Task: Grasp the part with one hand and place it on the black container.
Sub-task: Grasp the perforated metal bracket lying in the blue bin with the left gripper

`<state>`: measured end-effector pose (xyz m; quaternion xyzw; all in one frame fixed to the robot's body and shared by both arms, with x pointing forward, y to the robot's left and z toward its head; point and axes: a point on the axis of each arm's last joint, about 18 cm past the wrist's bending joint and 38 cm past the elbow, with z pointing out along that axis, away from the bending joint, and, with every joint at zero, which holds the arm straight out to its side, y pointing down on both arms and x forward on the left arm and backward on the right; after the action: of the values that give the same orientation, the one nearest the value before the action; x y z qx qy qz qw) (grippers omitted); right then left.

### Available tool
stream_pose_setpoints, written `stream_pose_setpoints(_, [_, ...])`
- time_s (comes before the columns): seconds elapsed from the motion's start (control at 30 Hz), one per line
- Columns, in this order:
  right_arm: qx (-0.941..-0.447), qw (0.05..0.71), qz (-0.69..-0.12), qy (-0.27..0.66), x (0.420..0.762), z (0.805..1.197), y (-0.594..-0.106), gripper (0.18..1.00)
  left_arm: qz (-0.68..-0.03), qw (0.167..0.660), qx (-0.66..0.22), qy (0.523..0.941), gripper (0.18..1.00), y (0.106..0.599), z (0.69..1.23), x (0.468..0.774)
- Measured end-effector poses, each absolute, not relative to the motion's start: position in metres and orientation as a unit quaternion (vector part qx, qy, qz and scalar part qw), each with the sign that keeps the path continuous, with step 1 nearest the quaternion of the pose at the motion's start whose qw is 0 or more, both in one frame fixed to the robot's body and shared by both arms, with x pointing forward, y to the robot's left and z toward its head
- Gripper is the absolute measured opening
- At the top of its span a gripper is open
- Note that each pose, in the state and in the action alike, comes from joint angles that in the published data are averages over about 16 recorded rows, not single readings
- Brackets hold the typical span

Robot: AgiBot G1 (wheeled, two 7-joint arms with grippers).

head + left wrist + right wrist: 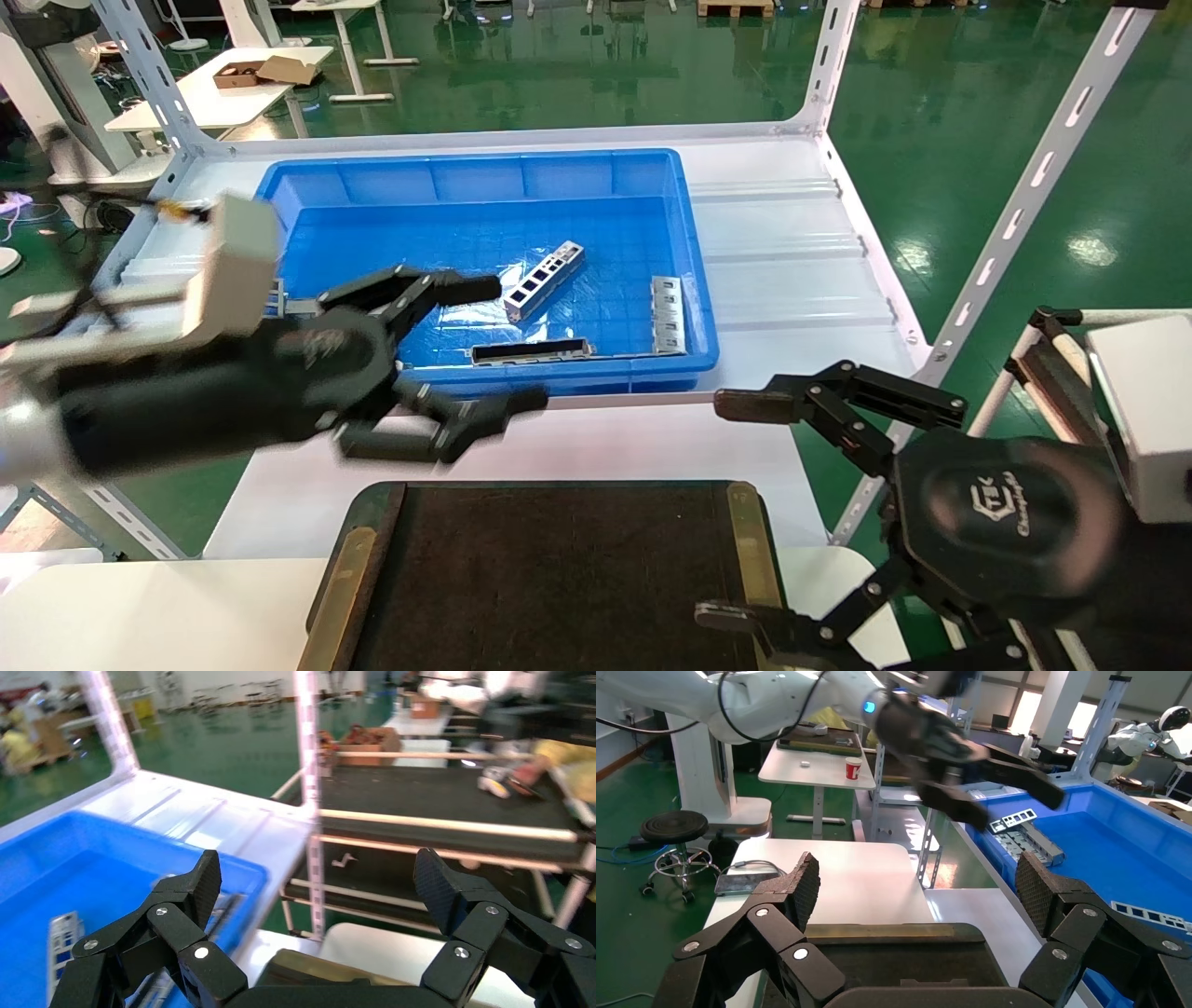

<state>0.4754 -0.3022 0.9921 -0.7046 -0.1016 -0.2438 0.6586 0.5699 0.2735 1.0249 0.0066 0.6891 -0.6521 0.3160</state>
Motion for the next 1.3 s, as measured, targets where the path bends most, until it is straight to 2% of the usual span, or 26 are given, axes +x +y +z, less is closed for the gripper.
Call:
stream_pose_setpoints(0.4, [-0.705, 0.659, -0.244, -0.102, 0.475, 0.992, -0.302, 1.001, -0.614, 0.395, -0.079, 0.679, 1.0, 0.241, 1.039, 0.679])
stream_pose_setpoints(0.63, [-0.705, 0.659, -0.244, -0.102, 0.475, 0.992, -0.302, 1.001, -0.578, 0.431, -0.122, 0.682, 1.0, 0.227, 1.034, 0.726])
stream_pose_setpoints(0.93, [-0.705, 0.659, -0.244, -0.102, 0.475, 0.992, -0.302, 1.001, -0.545, 0.456, -0.171, 0.682, 1.0, 0.215, 1.025, 0.759])
stream_pose_setpoints(1.3, [-0.705, 0.659, -0.244, -0.102, 0.475, 0.992, -0.302, 0.979, -0.537, 0.462, -0.213, 0.673, 0.983, 0.213, 1.015, 0.773])
